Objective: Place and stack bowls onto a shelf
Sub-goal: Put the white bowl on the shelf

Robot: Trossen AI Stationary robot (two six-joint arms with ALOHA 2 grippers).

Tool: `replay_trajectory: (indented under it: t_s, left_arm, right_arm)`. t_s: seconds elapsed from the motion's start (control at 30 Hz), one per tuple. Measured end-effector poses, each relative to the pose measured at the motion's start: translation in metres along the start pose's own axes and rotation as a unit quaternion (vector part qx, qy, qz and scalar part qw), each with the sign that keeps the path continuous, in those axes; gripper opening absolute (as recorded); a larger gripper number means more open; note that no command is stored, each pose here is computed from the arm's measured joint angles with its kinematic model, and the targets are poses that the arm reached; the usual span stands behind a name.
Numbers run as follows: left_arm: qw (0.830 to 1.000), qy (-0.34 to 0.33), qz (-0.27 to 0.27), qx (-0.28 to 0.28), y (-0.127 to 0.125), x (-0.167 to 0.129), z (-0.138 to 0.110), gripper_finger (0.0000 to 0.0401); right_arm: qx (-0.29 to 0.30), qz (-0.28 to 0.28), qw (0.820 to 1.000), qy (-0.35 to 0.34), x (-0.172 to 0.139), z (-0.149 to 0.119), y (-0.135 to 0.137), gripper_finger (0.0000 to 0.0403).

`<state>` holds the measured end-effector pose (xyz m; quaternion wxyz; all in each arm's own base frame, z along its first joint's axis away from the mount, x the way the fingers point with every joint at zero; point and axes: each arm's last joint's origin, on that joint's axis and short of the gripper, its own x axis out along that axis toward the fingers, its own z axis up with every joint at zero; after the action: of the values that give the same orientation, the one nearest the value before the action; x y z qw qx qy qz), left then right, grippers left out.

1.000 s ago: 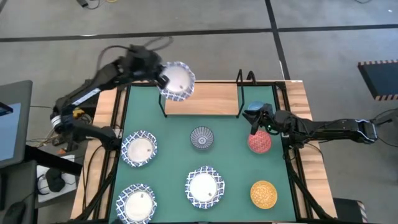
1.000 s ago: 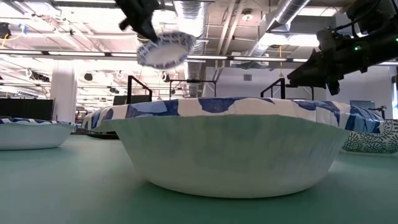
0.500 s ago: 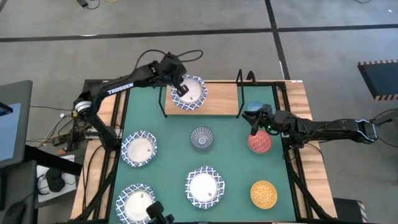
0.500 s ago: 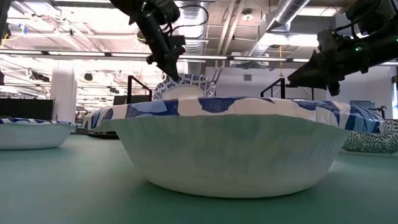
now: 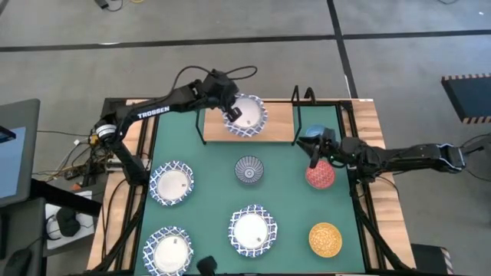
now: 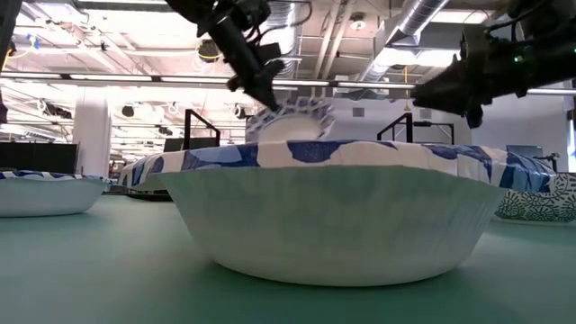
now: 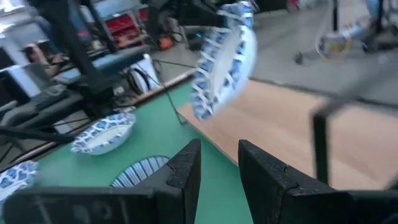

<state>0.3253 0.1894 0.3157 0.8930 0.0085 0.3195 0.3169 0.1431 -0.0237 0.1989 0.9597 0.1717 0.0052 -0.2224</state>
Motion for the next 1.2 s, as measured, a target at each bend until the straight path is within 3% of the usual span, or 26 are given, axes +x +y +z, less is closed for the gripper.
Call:
replay_trajectory:
  t_s: [0.23, 0.4, 0.57, 0.77, 0.9, 1.1, 1.13, 1.2]
  left_arm:
    - [0.994, -0.082, -0.030, 0.065, -0.038, -0.011, 0.018, 0.0000]
    - [0.983, -0.135, -0.010, 0.122, -0.060, -0.021, 0.028, 0.0000]
    - [0.967, -0.186, 0.008, 0.171, -0.083, -0.033, 0.037, 0.0000]
    - [0.960, -0.187, 0.036, 0.205, -0.098, -0.041, 0.038, 0.0000]
    - [0.963, -0.188, 0.032, 0.188, -0.101, -0.043, 0.037, 0.0001]
    - [0.971, -0.153, 0.075, 0.166, -0.098, -0.041, 0.033, 0.0023]
    - [0.972, -0.143, 0.086, 0.168, -0.098, -0.041, 0.031, 0.0032]
    - [0.973, -0.119, 0.105, 0.168, -0.097, -0.040, 0.027, 0.0052]
  right_arm:
    - [-0.071, 0.039, 0.996, -0.046, 0.005, 0.008, 0.013, 0.0183]
    - [-0.124, 0.047, 0.989, -0.067, 0.015, 0.032, 0.030, 0.0245]
    - [-0.169, -0.039, 0.982, -0.076, 0.033, 0.052, 0.036, 0.0265]
    - [-0.190, -0.056, 0.978, -0.058, 0.053, 0.056, 0.042, 0.0263]
    - [-0.196, -0.062, 0.978, -0.045, 0.064, 0.055, 0.046, 0.0221]
    - [-0.220, -0.112, 0.969, 0.011, 0.079, 0.074, 0.041, 0.0047]
    - [-0.225, -0.121, 0.966, 0.023, 0.081, 0.080, 0.040, 0.0026]
    - [-0.234, -0.139, 0.961, 0.046, 0.085, 0.095, 0.034, 0.0022]
